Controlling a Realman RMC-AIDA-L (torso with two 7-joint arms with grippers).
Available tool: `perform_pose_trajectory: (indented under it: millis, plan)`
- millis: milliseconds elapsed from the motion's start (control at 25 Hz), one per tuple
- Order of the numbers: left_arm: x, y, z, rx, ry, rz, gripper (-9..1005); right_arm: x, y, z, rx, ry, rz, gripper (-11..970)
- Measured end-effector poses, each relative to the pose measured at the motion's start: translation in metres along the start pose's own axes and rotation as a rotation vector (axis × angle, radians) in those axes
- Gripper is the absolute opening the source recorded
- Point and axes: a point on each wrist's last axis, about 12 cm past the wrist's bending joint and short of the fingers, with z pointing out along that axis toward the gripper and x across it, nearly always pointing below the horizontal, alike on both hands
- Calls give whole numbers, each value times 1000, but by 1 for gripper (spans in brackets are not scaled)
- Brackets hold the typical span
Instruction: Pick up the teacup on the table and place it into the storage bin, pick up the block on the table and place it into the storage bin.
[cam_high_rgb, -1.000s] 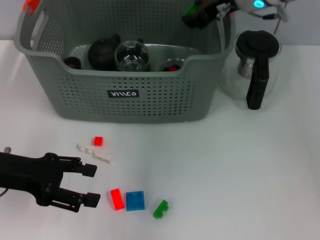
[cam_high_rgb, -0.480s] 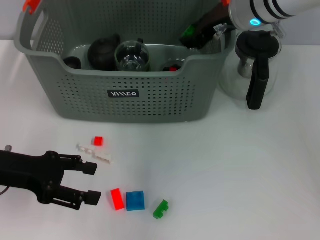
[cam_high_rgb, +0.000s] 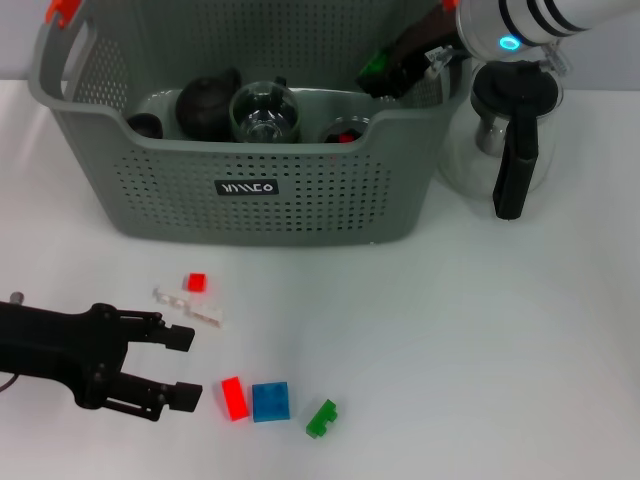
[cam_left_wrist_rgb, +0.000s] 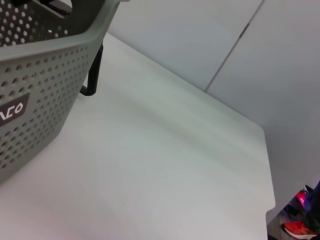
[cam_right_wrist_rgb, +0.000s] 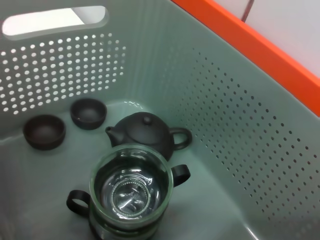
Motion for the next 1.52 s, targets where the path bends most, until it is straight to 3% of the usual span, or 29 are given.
perform_pose_trajectory:
  millis: [280, 480, 560, 760, 960, 1160, 1520]
  plan:
    - [1, 0, 0, -1, 1, -1, 875, -11, -4, -9, 8, -28, -8, 478]
    - [2, -1, -1, -1, 4, -4, 876, -27, -9, -27, 29, -83, -17, 723]
    - [2, -1, -3, -2, 3, -4, 876, -35, -9, -39, 36, -111, -19, 914]
    - [3, -1, -4, -2, 4, -5, 876, -48, -3, -71, 17, -165, -3, 925]
    - [3, -1, -5, -2, 10, -9, 876, -46, 22, -106, -147, -159, 28, 929]
    - [3, -2, -5, 2, 15, -10, 875, -23, 42, -111, -322, -45, 86, 930]
    - [3, -2, -5, 3, 19, -9, 875, 2, 62, -108, -458, 175, 154, 926]
